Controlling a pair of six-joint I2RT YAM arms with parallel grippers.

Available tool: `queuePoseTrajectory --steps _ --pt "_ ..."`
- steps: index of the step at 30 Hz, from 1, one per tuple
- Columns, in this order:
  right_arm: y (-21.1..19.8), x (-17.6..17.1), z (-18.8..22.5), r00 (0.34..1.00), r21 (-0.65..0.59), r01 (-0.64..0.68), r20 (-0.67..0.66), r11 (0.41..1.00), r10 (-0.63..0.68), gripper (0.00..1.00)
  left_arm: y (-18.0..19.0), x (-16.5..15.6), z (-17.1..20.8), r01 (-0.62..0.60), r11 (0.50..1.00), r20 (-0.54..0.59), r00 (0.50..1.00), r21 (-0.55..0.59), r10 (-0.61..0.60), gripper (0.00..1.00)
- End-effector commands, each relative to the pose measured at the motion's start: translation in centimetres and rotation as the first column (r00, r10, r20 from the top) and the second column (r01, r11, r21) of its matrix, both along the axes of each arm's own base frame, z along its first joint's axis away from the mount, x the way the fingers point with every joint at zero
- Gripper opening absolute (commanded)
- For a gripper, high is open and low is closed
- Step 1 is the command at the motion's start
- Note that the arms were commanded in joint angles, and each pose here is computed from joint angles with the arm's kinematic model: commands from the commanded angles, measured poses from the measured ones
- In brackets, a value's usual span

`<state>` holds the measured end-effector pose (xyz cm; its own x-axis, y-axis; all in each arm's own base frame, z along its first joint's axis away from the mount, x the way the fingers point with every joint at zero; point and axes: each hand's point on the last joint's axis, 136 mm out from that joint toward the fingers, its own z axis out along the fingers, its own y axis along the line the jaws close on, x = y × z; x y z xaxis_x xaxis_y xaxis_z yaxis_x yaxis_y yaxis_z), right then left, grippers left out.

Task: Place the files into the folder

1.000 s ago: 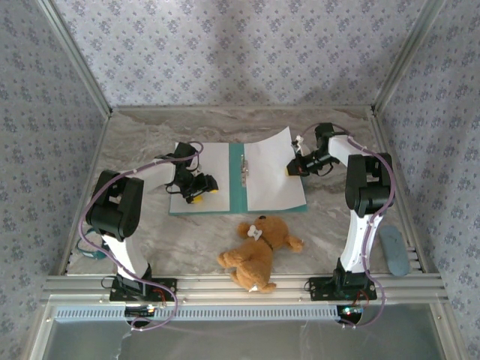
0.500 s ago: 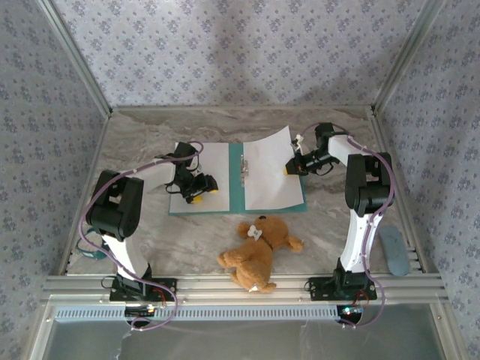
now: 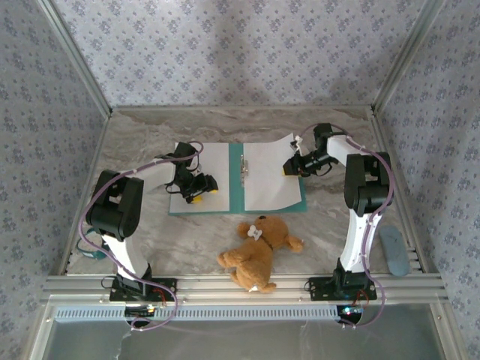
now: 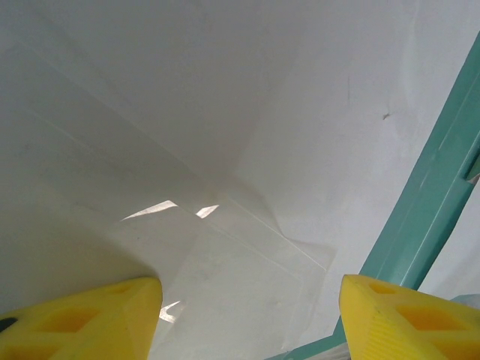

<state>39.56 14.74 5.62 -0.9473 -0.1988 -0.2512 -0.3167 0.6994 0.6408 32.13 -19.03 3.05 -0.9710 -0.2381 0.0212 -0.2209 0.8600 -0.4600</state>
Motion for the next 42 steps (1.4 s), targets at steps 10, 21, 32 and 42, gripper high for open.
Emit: queuePoseTrajectory --steps 10,21,32,42 --pt "-0.4 0.0 0.4 1.000 -0.103 -0.007 -0.010 0.995 0.006 0.45 1.7 -1.5 -1.7 0.001 0.997 -0.076 0.997 0.083 0.005 0.65" --pt "-1.2 0.3 1.9 1.000 -0.142 0.023 0.002 0.990 -0.023 0.62 1.8 -1.9 -1.7 -0.004 0.996 -0.074 0.997 0.086 0.011 0.65" --pt "-2.2 0.0 2.7 0.999 -0.184 0.035 -0.019 0.982 -0.040 0.66 1.7 -1.7 -1.4 -0.002 0.997 -0.070 0.998 0.082 0.008 0.66" --pt "-4.3 -0.3 4.1 0.992 -0.266 0.077 -0.072 0.961 -0.100 0.77 1.7 -1.8 -1.3 -0.005 0.997 -0.069 0.998 0.082 0.010 0.66"
